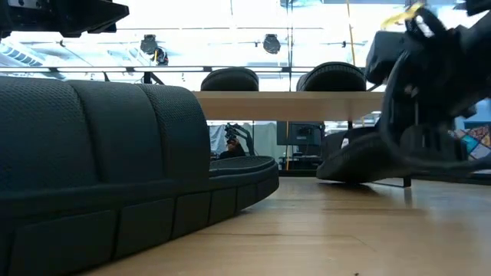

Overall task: Pick and place slides into the shelf
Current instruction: Put the black slipper under the shelf

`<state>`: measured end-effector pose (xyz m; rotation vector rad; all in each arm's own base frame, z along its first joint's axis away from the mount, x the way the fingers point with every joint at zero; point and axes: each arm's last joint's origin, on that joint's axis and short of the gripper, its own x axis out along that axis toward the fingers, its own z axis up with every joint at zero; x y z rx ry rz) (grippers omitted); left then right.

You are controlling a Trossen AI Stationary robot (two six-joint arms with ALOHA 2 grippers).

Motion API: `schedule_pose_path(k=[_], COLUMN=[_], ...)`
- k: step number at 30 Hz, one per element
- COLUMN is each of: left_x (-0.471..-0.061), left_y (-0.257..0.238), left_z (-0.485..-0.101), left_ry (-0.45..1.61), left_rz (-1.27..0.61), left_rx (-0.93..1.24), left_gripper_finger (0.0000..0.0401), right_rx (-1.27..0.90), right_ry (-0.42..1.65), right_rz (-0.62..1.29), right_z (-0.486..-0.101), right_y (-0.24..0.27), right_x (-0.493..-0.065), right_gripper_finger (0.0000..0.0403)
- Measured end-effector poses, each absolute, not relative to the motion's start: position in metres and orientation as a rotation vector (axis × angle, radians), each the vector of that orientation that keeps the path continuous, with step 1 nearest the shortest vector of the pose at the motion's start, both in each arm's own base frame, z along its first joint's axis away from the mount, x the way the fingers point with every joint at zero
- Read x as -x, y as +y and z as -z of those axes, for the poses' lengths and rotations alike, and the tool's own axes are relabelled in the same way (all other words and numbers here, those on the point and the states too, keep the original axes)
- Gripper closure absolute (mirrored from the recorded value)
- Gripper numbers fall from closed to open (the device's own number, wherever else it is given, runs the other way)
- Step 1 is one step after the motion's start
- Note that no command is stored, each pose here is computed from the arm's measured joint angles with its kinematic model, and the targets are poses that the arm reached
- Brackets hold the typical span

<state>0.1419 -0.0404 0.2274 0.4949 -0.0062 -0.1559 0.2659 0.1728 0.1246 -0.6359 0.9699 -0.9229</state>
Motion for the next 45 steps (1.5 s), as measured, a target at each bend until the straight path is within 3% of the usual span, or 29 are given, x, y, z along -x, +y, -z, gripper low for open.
schedule_pose_path(k=[7,18,24,30,37,45], left_x=[-0.142,-0.142,-0.142,-0.142,-0.142,-0.142], left_y=[-0.040,-0.040,-0.040,-0.040,-0.040,-0.040], left_z=[-0.227,-0.227,-0.227,-0.226,-0.226,-0.226], left_ry=[-0.005,-0.005,-0.005,0.006,0.011,0.012], left_rz=[0.156,0.156,0.157,0.159,0.161,0.160], left_rx=[-0.495,-0.488,-0.483,-0.485,-0.491,-0.486], left_gripper_finger=[0.0381,0.0377,0.0377,0.0377,0.0377,0.0377], right_rx=[0.608,0.440,0.382,0.315,0.298,0.199], right_ry=[0.981,0.983,0.897,0.834,0.873,0.847], right_rz=[0.833,0.744,0.715,0.592,0.304,0.318], right_z=[-0.112,-0.133,-0.161,-0.181,-0.171,-0.148], right_y=[0.174,0.182,0.188,0.204,0.225,0.215], right_x=[-0.277,-0.280,-0.272,-0.267,-0.274,-0.272], right_gripper_finger=[0.0387,0.0245,0.0222,0.0255,0.0386,0.0401])
